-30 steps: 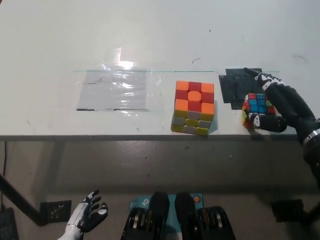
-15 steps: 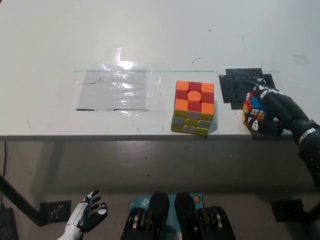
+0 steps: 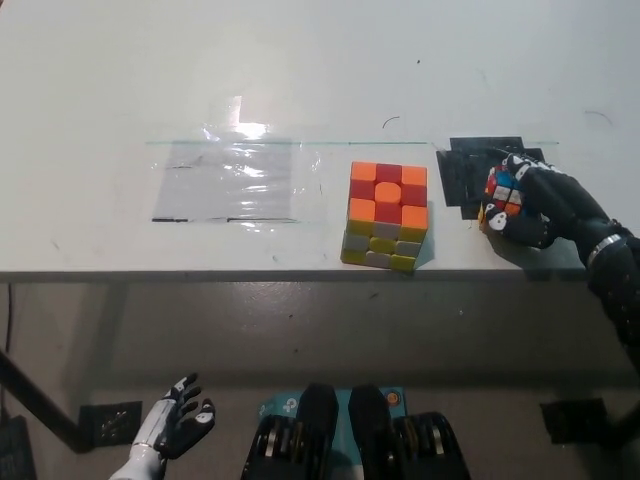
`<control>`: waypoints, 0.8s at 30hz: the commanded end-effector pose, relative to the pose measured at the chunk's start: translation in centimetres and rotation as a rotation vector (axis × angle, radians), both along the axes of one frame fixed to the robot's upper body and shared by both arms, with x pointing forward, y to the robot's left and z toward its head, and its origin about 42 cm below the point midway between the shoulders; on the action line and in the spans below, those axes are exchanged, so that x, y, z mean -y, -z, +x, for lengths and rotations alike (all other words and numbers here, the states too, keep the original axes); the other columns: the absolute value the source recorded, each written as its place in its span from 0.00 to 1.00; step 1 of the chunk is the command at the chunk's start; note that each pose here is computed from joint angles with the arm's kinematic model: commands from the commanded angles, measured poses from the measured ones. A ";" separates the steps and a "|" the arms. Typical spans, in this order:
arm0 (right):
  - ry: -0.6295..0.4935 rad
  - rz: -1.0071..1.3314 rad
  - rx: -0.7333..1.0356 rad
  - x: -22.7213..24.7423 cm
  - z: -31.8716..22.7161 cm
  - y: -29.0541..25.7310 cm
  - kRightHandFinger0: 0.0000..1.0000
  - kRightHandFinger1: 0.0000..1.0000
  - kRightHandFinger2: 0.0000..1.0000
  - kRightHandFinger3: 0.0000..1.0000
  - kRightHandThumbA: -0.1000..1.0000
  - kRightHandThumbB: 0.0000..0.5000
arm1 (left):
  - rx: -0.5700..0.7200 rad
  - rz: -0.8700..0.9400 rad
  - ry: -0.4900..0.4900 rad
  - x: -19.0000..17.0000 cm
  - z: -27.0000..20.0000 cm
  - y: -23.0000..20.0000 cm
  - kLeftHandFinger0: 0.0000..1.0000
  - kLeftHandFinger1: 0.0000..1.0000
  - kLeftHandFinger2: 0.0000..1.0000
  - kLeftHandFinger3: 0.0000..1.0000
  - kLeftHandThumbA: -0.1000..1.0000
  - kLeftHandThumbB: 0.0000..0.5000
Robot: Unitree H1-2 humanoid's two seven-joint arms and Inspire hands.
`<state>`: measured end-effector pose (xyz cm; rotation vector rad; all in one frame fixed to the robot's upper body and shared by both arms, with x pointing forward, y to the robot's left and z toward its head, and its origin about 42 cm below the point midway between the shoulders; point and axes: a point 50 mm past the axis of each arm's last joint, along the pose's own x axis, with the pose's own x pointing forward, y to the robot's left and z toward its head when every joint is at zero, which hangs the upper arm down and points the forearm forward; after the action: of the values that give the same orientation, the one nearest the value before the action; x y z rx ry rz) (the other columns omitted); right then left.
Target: The robot uses its right hand to pick up the small cube kept on the middle on the desk and place it on the bigger cube kept next to it
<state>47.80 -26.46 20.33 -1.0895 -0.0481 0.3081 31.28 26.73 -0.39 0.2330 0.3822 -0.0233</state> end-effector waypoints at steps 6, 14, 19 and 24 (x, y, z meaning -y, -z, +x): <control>-0.081 -0.074 -0.070 -0.5 0.0 1.3 0.89 1.00 1.00 1.00 0.53 0.93 | 0.086 0.005 0.002 -0.6 2.1 -1.9 1.00 1.00 1.00 1.00 0.36 0.50; -0.118 -0.203 0.087 -1.2 -0.1 1.8 0.14 0.18 0.44 1.00 0.34 0.57 | 0.096 0.039 0.017 -0.6 3.1 -2.6 1.00 1.00 1.00 1.00 0.40 0.52; -0.157 -0.259 0.243 -1.9 -0.1 1.8 0.00 0.00 0.24 1.00 0.12 0.14 | 0.096 0.033 0.015 -0.7 3.3 -2.8 1.00 1.00 1.00 1.00 0.38 0.51; -0.160 -0.330 0.406 -2.6 0.0 1.8 0.00 0.03 0.04 1.00 0.00 0.00 | 0.096 0.036 0.014 -0.7 3.3 -2.9 1.00 1.00 1.00 1.00 0.37 0.51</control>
<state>47.84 -24.39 18.69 -1.3379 -0.3061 0.2922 33.31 26.93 0.99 0.2474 0.3436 -0.0260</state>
